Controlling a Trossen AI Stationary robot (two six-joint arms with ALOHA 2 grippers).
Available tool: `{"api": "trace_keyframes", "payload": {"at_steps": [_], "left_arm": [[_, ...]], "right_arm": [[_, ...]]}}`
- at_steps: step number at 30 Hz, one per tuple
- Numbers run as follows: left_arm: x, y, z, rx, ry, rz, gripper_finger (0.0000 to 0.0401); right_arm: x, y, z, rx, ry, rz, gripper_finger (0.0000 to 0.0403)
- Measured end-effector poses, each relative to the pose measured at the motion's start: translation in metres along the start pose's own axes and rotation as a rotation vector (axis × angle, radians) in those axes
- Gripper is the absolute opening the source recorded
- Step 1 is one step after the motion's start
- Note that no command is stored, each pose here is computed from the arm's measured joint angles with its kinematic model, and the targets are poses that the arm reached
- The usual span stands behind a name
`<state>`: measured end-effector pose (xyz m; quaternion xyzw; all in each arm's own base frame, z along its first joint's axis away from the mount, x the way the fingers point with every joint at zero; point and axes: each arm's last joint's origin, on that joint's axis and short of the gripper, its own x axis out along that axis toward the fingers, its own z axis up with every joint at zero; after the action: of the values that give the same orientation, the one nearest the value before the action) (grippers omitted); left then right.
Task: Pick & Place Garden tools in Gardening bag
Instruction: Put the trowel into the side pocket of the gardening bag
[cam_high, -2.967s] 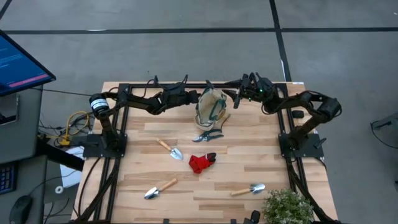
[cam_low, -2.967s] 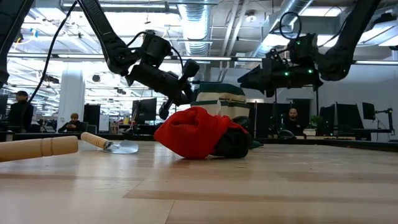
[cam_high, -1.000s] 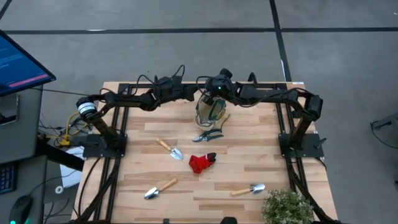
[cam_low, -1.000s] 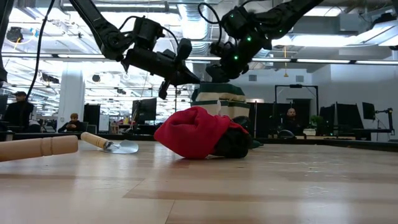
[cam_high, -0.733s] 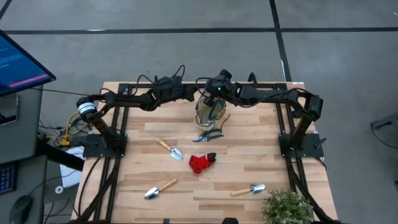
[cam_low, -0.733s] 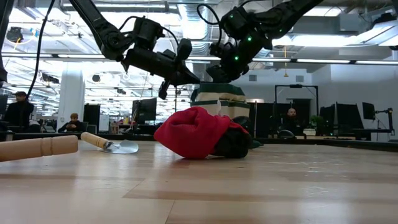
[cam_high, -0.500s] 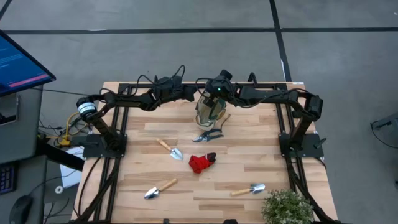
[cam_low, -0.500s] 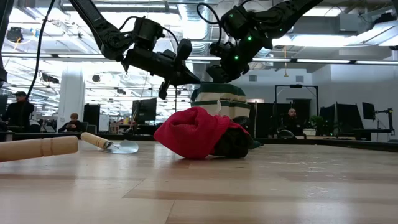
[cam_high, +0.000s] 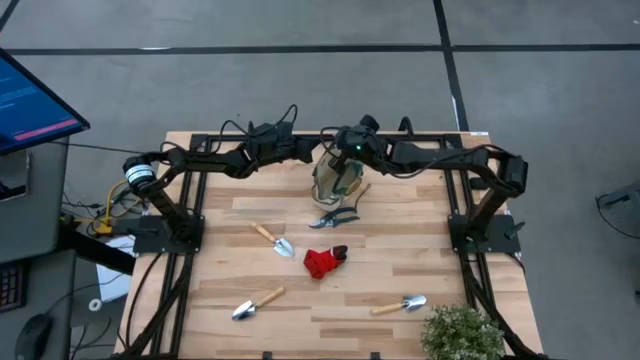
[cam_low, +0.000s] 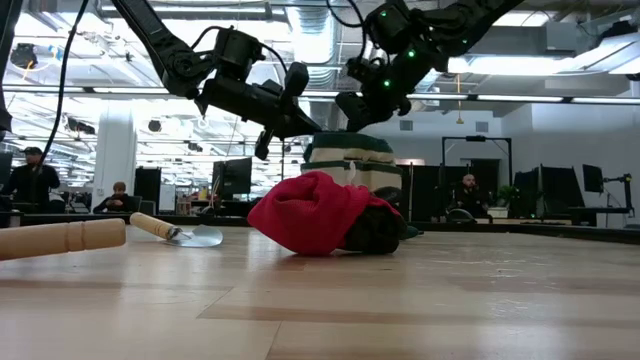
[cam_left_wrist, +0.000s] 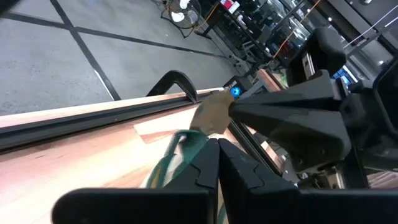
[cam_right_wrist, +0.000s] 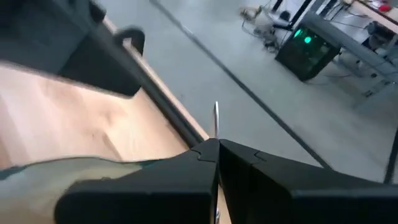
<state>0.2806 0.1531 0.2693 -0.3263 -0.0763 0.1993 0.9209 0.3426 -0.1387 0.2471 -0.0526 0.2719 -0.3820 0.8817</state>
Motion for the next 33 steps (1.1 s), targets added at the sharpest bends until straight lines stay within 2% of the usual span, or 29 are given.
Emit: {"api": "trace_keyframes", "payload": {"at_steps": [4,13,21,29,33], "left_arm": [[0.0,0.0,0.0,0.0,0.001,0.0,0.0007],[0.0,0.0,0.0,0.0,0.0,0.0,0.0005],[0.0,0.0,0.0,0.0,0.0,0.0,0.0005],[0.0,0.0,0.0,0.0,0.0,0.0,0.0005],[0.0,0.0,0.0,-0.001,0.0,0.0,0.0004]], "right_arm": [[-0.011,-0.003,-0.015,0.091,-0.049,-0.015,0.0],[-0.044,-0.011,-0.032,0.171,-0.189,-0.092,0.0],[-0.056,-0.005,-0.05,0.188,-0.222,-0.098,0.0],[-0.062,0.004,-0.06,0.242,-0.335,-0.112,0.0],[-0.068,0.009,-0.071,0.211,-0.358,-0.136,0.0]]}}
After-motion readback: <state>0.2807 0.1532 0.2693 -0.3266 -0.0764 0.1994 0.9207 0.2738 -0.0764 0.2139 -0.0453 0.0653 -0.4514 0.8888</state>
